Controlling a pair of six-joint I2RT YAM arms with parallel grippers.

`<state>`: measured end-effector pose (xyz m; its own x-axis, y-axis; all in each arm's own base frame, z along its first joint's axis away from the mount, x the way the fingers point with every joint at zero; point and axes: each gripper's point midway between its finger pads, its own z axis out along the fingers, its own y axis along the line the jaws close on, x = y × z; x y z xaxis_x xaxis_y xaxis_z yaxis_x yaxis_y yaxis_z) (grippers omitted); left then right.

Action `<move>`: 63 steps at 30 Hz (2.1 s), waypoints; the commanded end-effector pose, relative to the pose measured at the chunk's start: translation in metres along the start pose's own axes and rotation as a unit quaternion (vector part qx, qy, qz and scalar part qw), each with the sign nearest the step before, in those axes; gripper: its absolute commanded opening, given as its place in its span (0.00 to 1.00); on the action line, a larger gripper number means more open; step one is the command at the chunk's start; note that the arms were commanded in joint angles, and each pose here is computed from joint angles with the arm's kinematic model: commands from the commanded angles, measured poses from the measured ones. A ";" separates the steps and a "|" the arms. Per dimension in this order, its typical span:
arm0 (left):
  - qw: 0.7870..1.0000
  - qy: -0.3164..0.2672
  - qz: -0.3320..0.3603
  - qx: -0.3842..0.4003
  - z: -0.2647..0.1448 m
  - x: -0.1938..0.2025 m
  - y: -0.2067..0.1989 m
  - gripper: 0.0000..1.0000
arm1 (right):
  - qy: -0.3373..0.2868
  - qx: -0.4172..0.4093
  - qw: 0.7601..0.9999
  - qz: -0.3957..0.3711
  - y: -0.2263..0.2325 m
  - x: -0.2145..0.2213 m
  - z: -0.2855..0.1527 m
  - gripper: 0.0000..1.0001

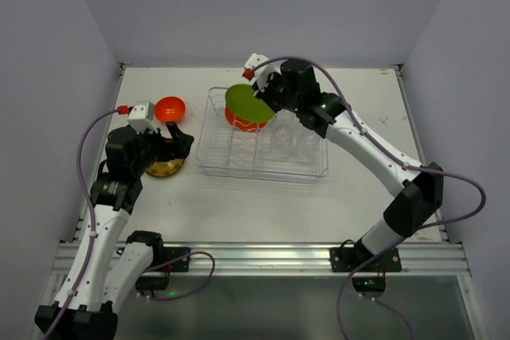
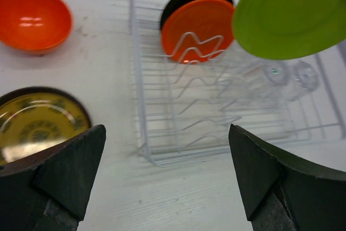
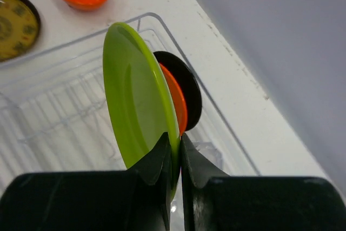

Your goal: Unload the mixed dishes from the dish rack

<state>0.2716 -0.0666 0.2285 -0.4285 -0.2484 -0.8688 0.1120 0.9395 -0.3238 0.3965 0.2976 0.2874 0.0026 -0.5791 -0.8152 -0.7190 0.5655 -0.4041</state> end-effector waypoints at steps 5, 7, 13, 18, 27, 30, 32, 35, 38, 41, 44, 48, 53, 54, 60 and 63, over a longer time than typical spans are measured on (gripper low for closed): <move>0.965 -0.043 -0.006 0.258 -0.016 -0.048 -0.103 1.00 | -0.103 -0.052 0.937 0.329 0.021 -0.033 -0.077 0.00; 0.959 -0.032 -0.002 0.281 -0.015 -0.044 -0.111 1.00 | -0.117 -0.088 0.919 0.366 0.034 -0.036 -0.091 0.00; 0.923 -0.014 0.002 0.385 -0.025 -0.033 -0.152 1.00 | -0.148 -0.195 0.886 0.394 0.071 -0.047 -0.110 0.00; 0.905 -0.015 -0.005 0.424 -0.035 -0.033 -0.176 0.99 | -0.148 -0.203 0.881 0.401 0.077 -0.042 -0.110 0.00; 0.970 -0.039 0.003 0.239 -0.022 -0.013 -0.112 1.00 | -0.159 -0.149 0.880 0.422 0.070 -0.010 -0.126 0.00; 0.963 -0.053 -0.034 0.263 -0.032 -0.023 -0.122 1.00 | -0.194 -0.147 0.864 0.441 0.071 -0.011 -0.139 0.00; 0.935 -0.049 -0.038 0.348 -0.044 -0.020 -0.148 1.00 | -0.186 -0.181 0.862 0.435 0.086 -0.006 -0.140 0.00; 0.915 -0.034 -0.025 0.401 -0.055 -0.020 -0.165 1.00 | -0.186 -0.208 0.850 0.447 0.098 0.001 -0.134 0.00; 0.919 -0.042 -0.019 0.392 -0.052 -0.020 -0.161 1.00 | -0.181 -0.239 0.842 0.448 0.108 0.002 -0.129 0.00; 0.919 -0.024 -0.009 0.394 -0.047 -0.007 -0.159 1.00 | -0.178 -0.258 0.838 0.446 0.114 0.002 -0.131 0.00; 0.922 -0.018 -0.009 0.386 -0.041 0.000 -0.156 0.96 | -0.186 -0.268 0.837 0.439 0.115 -0.004 -0.138 0.00; 0.919 -0.006 -0.010 0.393 -0.041 0.001 -0.159 0.72 | -0.186 -0.273 0.836 0.437 0.115 -0.008 -0.138 0.00; 0.915 -0.004 -0.007 0.404 -0.046 -0.002 -0.164 0.25 | -0.185 -0.275 0.835 0.439 0.115 -0.012 -0.129 0.00; 0.915 -0.001 -0.008 0.404 -0.044 -0.001 -0.164 0.17 | -0.185 -0.273 0.835 0.439 0.113 -0.014 -0.127 0.00; 0.918 0.004 -0.005 0.396 -0.039 -0.002 -0.164 0.00 | -0.193 -0.271 0.834 0.440 0.105 -0.030 -0.121 0.00; 0.932 -0.016 -0.003 0.363 -0.033 -0.015 -0.158 0.00 | -0.198 -0.266 0.836 0.437 0.100 -0.035 -0.120 0.00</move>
<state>0.2336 -0.2008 0.2810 -0.4608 -0.2840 -0.8408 0.6453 0.5432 -0.5371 0.2411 0.2946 0.2687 -0.6263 0.1532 -0.7644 -0.6891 0.3498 0.6347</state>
